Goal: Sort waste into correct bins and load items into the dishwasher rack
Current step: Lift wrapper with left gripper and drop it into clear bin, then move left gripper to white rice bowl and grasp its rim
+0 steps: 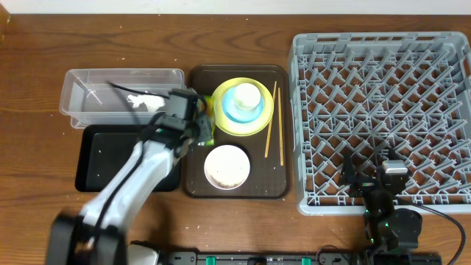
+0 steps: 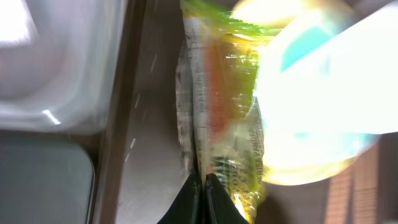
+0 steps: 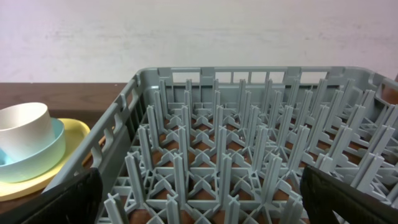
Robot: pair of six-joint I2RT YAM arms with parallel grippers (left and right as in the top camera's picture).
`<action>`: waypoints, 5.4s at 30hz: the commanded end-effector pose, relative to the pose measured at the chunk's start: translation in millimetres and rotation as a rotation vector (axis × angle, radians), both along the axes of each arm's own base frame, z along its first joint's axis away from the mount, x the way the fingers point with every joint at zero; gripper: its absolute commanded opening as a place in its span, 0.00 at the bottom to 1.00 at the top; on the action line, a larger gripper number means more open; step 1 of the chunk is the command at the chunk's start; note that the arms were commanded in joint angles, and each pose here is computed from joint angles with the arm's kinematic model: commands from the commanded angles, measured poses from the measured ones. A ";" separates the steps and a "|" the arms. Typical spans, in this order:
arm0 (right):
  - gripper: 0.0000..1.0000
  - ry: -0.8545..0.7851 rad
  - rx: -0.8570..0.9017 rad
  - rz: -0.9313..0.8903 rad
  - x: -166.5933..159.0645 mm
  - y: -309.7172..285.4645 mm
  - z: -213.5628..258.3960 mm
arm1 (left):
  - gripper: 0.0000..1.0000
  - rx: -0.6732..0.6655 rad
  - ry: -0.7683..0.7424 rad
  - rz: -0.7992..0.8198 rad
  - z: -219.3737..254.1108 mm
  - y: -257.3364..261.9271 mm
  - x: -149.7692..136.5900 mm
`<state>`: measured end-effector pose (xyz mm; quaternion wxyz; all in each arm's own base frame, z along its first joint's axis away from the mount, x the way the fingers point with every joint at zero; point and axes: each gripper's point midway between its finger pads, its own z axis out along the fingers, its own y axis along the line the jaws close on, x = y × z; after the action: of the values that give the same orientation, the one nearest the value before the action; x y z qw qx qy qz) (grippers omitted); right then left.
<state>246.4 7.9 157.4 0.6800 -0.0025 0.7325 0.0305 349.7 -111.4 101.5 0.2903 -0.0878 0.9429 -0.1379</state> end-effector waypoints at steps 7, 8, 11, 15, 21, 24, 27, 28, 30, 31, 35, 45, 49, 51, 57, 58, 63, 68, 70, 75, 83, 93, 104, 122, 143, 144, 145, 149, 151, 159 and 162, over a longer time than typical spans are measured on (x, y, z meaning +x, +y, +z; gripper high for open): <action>0.99 0.008 -0.001 -0.002 0.1 -0.8 -2.1 | 0.06 0.126 -0.372 0.386 106.8 74.5 11.2; 0.99 0.008 -0.001 -0.002 0.1 -0.8 -2.1 | 0.06 0.143 -0.383 0.444 108.7 84.1 10.9; 0.99 0.008 -0.001 -0.002 0.1 -0.8 -2.1 | 0.06 0.159 -0.388 0.539 105.4 101.2 15.1; 0.99 0.008 -0.001 -0.002 0.1 -0.8 -2.1 | 0.06 0.164 -0.386 0.588 91.7 114.3 33.2; 0.99 0.008 -0.001 -0.002 0.1 -0.8 -2.1 | 0.06 0.113 -0.351 0.734 54.4 143.5 58.2; 0.99 0.008 0.000 -0.002 0.1 -0.8 -2.2 | 0.06 0.094 -0.314 0.736 39.1 151.8 62.9; 0.99 0.008 0.000 -0.002 0.1 -0.8 -2.1 | 0.21 0.089 -0.302 0.750 33.8 160.1 64.0; 0.99 0.008 -0.001 -0.002 0.1 -0.8 -2.1 | 0.30 0.090 -0.305 0.754 34.6 162.3 64.4; 0.99 0.008 -0.001 -0.002 0.1 -0.8 -2.2 | 0.44 0.098 -0.321 0.744 38.6 163.5 66.1; 0.99 0.008 0.000 -0.002 0.1 -0.8 -2.1 | 0.48 0.102 -0.328 0.734 41.5 163.0 66.8; 0.99 0.008 0.000 -0.002 0.1 -0.8 -2.1 | 0.55 0.040 -0.329 0.608 49.8 141.8 70.8; 0.99 0.008 0.000 -0.001 0.1 -0.7 -2.2 | 0.21 -0.455 -0.130 0.042 79.6 11.1 18.5; 0.99 0.008 0.000 -0.002 0.1 -0.8 -2.1 | 0.07 -0.509 0.129 -0.063 51.1 -29.3 -33.6; 0.99 0.008 0.000 -0.002 0.1 -0.8 -2.1 | 0.06 -0.473 0.227 -0.119 36.8 -42.7 -59.4; 0.99 0.008 -0.001 -0.002 0.1 -0.8 -2.1 | 0.06 -0.290 0.392 -0.297 8.8 -77.3 -124.4; 0.99 0.008 0.000 -0.002 0.1 -0.8 -2.1 | 0.06 -0.264 0.395 -0.321 6.8 -82.4 -130.4; 0.99 0.008 0.000 -0.002 0.1 -0.8 -2.1 | 0.06 -0.065 0.332 -0.369 -4.8 -91.0 -141.6; 0.99 0.008 -0.001 -0.002 0.1 -0.8 -2.1 | 0.07 0.075 0.261 -0.386 -10.6 -98.6 -147.7; 0.99 0.008 -0.001 -0.002 0.1 -0.8 -2.1 | 0.07 0.095 0.242 -0.410 -11.7 -104.9 -150.1; 0.99 0.008 -0.001 -0.002 0.1 -0.8 -2.1 | 0.12 0.179 0.148 -0.396 -18.8 -113.2 -133.6; 0.99 0.008 0.000 -0.002 0.1 -0.8 -2.1 | 0.25 0.246 0.140 -0.377 -48.9 -120.2 -116.1; 0.99 0.008 -0.001 -0.002 0.1 -0.8 -2.1 | 0.27 0.268 0.155 -0.378 -63.5 -122.2 -113.0; 0.99 0.008 -0.001 -0.002 0.1 -0.8 -2.1 | 0.26 0.417 0.085 -0.291 -68.5 -99.2 -93.3; 0.99 0.008 0.000 -0.001 0.1 -0.7 -2.1 | 0.33 0.591 0.055 -0.259 -63.3 -68.9 -87.9; 0.99 0.008 0.000 -0.002 0.1 -0.8 -2.1 | 0.35 0.517 0.166 -0.366 -75.9 -79.1 -107.4; 0.99 0.008 -0.001 -0.002 0.1 -0.8 -2.1 | 0.35 0.511 0.170 -0.360 -76.2 -78.2 -106.8; 0.99 0.008 -0.001 -0.002 0.1 -0.8 -2.1 | 0.35 0.499 0.180 -0.357 -77.0 -77.7 -106.4; 0.99 0.008 0.000 -0.002 0.1 -0.8 -2.1 | 0.35 0.458 0.218 -0.331 -79.7 -71.2 -103.0; 0.99 0.008 0.000 -0.002 0.1 -0.8 -2.1 | 0.34 0.445 0.226 -0.319 -80.1 -68.5 -100.8; 0.99 0.008 0.000 -0.002 0.1 -0.8 -2.1 | 0.24 0.440 0.231 -0.315 -80.4 -67.6 -100.2; 0.99 0.008 0.000 -0.002 0.1 -0.8 -2.1 | 0.20 0.440 0.231 -0.315 -80.4 -67.6 -100.2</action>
<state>246.6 7.9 156.4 0.6785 -0.0024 0.7340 0.0305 249.5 -179.9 22.6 0.1720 0.1069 0.9786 0.0353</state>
